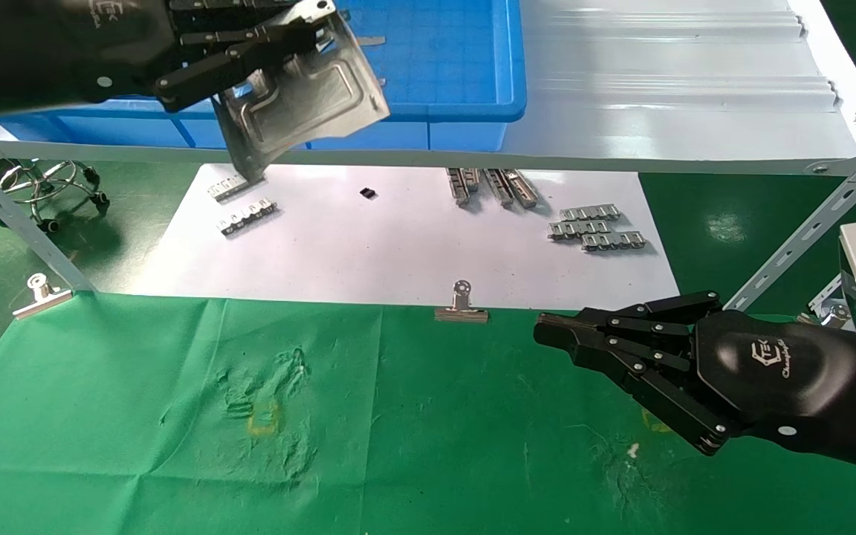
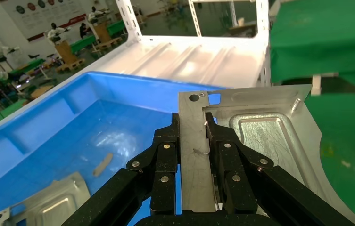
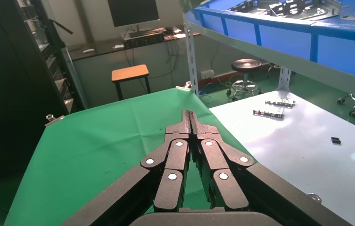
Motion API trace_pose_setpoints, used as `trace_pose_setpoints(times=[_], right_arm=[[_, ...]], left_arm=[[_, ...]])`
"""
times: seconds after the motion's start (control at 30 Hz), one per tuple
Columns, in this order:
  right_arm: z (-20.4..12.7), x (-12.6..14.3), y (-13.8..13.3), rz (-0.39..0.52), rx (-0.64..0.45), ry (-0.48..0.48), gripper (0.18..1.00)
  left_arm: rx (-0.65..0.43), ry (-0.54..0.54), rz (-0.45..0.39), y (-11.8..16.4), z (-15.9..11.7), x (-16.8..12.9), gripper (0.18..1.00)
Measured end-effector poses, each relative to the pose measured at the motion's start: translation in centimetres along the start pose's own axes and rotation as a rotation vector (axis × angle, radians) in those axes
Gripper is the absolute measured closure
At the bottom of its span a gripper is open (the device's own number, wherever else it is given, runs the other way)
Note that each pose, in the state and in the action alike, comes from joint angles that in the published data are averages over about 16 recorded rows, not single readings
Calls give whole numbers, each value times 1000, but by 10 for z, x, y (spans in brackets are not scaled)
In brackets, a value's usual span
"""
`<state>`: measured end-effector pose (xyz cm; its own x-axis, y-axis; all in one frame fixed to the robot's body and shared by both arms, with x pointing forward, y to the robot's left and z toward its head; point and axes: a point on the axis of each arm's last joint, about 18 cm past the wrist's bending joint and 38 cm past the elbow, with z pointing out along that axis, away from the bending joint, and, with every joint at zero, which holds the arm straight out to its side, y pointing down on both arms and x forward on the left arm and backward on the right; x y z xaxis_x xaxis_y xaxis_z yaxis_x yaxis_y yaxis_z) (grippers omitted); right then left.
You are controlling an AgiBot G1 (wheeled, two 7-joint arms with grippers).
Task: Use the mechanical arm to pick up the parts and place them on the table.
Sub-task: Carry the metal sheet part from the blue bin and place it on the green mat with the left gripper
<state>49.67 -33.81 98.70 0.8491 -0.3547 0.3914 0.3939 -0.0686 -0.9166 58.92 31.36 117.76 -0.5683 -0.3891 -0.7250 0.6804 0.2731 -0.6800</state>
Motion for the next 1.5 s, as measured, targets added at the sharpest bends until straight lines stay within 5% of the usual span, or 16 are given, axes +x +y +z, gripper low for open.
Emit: trace_pose_setpoints(times=[0.37, 0.77, 1.1, 1.5], right_arm=[[0, 0, 0, 0, 0, 0, 987], [0, 0, 0, 0, 0, 0, 987], [0, 0, 0, 0, 0, 0, 987], [0, 0, 0, 0, 0, 0, 987]], left_arm=[[-98, 139, 185, 27, -35, 46, 908], [-320, 379, 232, 110, -52, 110, 909], [-440, 435, 239, 165, -41, 118, 909], [-484, 416, 263, 197, -21, 117, 909]])
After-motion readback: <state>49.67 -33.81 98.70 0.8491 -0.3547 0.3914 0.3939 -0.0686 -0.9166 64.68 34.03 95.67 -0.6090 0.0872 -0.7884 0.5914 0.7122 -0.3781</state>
